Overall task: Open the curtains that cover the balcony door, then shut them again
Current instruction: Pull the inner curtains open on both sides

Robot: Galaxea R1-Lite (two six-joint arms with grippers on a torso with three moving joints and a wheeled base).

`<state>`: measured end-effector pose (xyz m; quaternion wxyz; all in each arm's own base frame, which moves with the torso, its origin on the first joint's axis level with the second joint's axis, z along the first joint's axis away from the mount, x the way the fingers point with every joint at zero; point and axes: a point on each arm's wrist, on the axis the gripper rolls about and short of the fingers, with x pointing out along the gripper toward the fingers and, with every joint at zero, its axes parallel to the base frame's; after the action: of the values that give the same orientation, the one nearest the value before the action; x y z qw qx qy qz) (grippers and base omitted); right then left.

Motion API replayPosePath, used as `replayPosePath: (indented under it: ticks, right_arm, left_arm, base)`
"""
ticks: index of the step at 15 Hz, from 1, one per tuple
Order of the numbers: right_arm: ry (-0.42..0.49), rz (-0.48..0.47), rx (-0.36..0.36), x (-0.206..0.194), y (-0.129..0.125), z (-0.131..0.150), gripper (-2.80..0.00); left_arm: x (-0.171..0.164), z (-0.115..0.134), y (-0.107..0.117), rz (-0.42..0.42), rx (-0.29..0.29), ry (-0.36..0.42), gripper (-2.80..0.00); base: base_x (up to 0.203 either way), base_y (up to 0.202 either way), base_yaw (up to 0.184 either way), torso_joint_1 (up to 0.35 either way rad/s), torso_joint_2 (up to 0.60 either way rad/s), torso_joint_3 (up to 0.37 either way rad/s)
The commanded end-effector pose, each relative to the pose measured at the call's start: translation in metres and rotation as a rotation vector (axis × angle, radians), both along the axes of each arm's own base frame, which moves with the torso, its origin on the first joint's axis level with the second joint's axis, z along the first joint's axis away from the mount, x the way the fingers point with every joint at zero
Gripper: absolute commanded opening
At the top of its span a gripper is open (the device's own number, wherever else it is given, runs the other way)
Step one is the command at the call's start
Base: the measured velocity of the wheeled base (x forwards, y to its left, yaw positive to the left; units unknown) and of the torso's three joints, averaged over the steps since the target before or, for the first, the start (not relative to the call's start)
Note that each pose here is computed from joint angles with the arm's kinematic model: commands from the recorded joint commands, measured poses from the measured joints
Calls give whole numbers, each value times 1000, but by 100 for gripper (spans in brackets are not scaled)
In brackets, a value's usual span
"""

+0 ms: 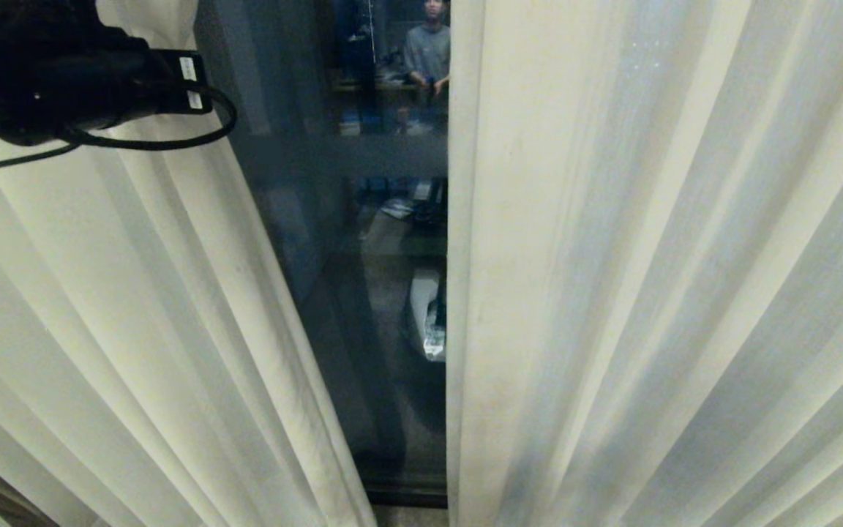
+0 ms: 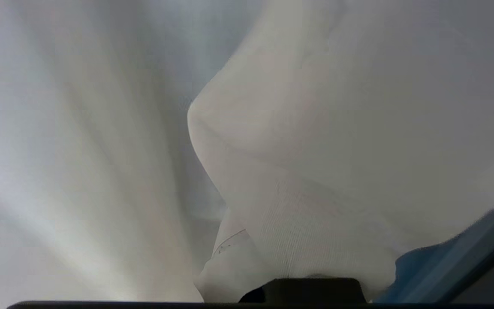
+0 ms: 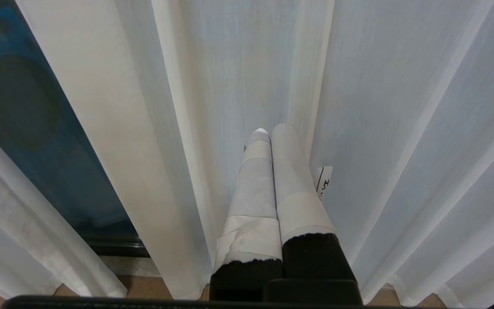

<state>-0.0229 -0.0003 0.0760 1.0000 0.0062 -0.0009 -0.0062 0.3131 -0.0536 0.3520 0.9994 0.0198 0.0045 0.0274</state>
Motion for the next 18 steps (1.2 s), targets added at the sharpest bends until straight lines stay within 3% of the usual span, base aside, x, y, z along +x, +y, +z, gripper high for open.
replayPosePath:
  ticks: [1, 10, 16, 18]
  right_arm:
    - [0, 0, 0, 0, 0, 0, -280]
    - [0, 0, 0, 0, 0, 0, -280]
    - [2, 0, 0, 0, 0, 0, -280]
    - [0, 0, 0, 0, 0, 0, -280]
  left_arm:
    - [-6, 4, 5, 14, -3, -13, -280]
    - [-9, 9, 40, 114, -23, -29, -280]
    - [-10, 10, 38, 102, -47, -31, -280]
    - [-14, 8, 37, 41, -48, -22, -280]
  base:
    - [0, 0, 0, 0, 0, 0]
    - [0, 0, 0, 0, 0, 0]
    - [0, 0, 0, 0, 0, 0]
    - [0, 0, 0, 0, 0, 0]
